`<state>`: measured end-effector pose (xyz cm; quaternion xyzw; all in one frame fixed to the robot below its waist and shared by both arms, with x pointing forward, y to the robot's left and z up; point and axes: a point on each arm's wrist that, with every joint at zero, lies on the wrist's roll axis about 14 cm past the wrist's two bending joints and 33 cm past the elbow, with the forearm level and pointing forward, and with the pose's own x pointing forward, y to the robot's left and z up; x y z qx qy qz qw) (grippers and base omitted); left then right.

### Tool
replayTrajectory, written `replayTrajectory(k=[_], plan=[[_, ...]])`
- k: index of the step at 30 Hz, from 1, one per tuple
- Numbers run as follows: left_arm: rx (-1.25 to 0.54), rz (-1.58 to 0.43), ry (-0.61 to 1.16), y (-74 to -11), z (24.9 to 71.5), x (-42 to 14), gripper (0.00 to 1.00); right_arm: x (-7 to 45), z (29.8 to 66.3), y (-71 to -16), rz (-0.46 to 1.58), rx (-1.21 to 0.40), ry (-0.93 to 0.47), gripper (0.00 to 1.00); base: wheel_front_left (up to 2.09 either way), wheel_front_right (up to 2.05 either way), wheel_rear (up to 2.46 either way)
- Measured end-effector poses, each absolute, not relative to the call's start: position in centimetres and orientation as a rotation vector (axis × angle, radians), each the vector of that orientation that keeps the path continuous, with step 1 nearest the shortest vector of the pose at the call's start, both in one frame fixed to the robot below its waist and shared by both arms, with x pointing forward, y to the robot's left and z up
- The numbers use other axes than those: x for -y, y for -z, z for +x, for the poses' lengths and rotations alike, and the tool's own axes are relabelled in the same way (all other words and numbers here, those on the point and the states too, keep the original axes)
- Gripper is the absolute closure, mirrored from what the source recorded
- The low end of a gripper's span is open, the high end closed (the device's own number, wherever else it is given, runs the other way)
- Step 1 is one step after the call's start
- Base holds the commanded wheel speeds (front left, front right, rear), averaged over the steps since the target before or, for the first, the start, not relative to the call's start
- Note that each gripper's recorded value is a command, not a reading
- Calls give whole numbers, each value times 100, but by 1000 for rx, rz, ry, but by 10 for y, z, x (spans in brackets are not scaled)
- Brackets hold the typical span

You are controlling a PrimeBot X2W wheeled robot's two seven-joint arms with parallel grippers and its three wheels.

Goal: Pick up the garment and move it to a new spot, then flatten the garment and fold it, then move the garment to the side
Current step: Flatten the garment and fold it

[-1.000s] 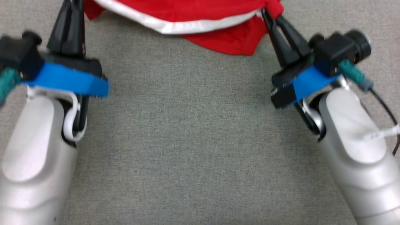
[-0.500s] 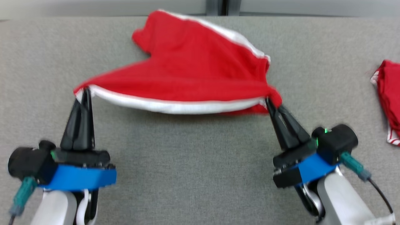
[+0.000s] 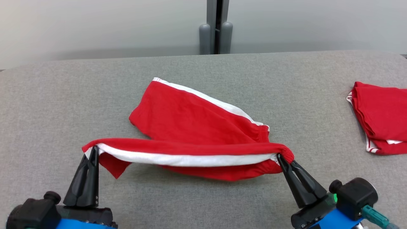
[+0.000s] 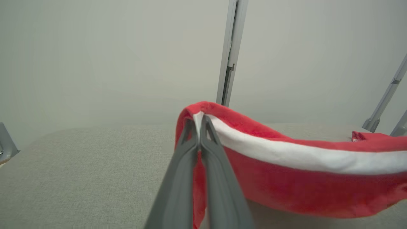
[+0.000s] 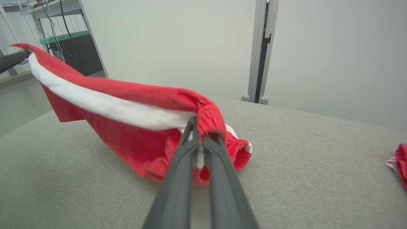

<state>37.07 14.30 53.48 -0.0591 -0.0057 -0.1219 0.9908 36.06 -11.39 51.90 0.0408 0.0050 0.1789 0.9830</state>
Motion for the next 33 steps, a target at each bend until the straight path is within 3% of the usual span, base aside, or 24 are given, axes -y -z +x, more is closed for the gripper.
replayTrajectory(k=[6,12,27,33], plan=[[-134,-121,276,-500,381,-133,100,118,363,-488,132,-130,-333,100,0,0,0],[-193,-71,353,-474,428,-119,100,125,394,-458,161,-202,-293,100,0,0,0],[-329,85,416,-407,545,-94,100,141,462,-406,145,-278,-205,100,0,0,0],[-376,116,427,-388,566,-83,100,142,472,-400,129,-268,-199,100,0,0,0]])
